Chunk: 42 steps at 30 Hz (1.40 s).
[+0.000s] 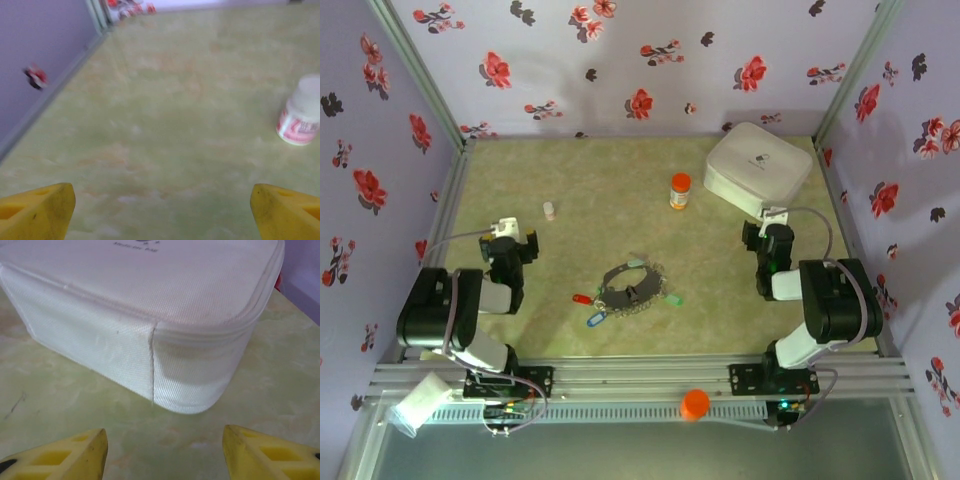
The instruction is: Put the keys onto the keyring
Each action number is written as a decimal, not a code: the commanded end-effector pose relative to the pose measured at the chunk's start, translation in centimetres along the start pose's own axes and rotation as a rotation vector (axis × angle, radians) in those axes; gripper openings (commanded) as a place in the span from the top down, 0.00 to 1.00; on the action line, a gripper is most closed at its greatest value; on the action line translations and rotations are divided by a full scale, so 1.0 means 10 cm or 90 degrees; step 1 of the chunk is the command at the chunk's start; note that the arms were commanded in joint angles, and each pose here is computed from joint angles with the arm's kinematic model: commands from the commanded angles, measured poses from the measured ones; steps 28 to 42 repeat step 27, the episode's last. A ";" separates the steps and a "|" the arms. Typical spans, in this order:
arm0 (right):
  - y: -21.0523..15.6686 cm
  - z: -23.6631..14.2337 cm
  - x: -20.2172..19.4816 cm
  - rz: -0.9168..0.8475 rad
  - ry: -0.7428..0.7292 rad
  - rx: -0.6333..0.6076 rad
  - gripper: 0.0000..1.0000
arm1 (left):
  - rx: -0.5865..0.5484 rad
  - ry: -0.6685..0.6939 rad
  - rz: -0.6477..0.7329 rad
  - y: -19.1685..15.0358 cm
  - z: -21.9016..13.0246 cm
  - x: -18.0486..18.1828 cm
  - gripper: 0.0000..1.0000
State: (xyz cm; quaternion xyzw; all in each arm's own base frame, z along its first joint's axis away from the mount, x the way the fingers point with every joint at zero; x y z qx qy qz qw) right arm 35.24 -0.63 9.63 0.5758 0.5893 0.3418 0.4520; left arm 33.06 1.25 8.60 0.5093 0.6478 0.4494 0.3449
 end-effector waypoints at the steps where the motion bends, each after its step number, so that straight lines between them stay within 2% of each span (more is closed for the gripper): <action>1: 0.07 0.05 -0.02 0.037 0.016 0.000 0.37 | -0.041 -0.034 -0.009 0.32 0.13 -0.08 0.02; 4: 0.07 0.06 -0.05 0.043 0.012 0.003 0.38 | -0.042 0.026 -0.062 0.35 0.17 0.10 0.00; 19: 0.06 0.07 -0.08 0.052 0.001 0.008 0.35 | -0.029 -0.001 -0.044 0.33 0.18 0.03 0.00; 22: 0.06 0.07 -0.08 0.051 0.001 0.007 0.36 | -0.013 -0.050 -0.021 0.31 0.19 -0.06 0.00; 26: 0.06 0.07 -0.08 0.051 0.001 0.008 0.27 | -0.009 -0.064 -0.029 0.32 0.21 -0.05 0.00; 27: 0.06 0.07 -0.08 0.050 0.002 0.007 0.17 | -0.009 -0.064 -0.029 0.32 0.20 -0.05 0.00; 42: 0.06 0.07 -0.08 0.050 0.002 0.007 0.17 | -0.009 -0.064 -0.029 0.32 0.20 -0.05 0.00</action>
Point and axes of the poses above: each hand's point on the last joint's axis, 136 mm out from that joint toward the fingers, its own z axis out along the fingers, its own x axis along the line the jaws close on, y = z × x, the point moved 4 cm from there along -z, back along the fingers, and after that the axes turned 8 degrees about -z, right-handed, at the moved point
